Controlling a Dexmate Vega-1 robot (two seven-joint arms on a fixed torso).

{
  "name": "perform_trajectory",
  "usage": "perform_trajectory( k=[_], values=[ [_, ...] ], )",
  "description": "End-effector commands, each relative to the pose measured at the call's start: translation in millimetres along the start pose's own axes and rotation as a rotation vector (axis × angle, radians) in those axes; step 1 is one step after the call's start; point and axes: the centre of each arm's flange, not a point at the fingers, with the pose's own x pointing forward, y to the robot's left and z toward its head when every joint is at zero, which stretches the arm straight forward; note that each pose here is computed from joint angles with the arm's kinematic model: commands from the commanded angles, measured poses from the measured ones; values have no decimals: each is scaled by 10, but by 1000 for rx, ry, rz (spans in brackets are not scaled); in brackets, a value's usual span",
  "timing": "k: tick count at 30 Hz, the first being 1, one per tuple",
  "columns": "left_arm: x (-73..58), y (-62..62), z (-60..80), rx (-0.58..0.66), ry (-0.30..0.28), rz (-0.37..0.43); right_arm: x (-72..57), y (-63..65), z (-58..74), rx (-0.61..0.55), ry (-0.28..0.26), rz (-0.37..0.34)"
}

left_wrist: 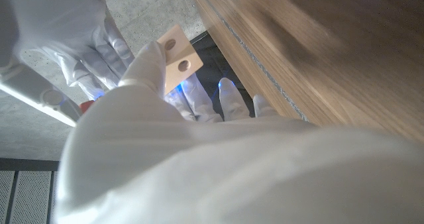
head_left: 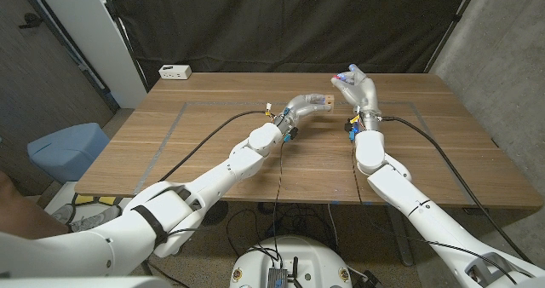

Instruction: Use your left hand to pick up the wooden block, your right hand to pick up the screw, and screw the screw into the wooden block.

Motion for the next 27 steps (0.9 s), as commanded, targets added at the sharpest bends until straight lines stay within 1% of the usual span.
perform_trajectory(
  k=[1,9,27],
  values=[
    [20,-38,-6,-5,2,-7,-3,45,-32,29,6,-22],
    [31,-58,-1,-10,4,-2,-15,73,-71,39,12,-30],
    [37,-109,3,-9,8,-7,-76,85,-143,51,-7,-52]
  ],
)
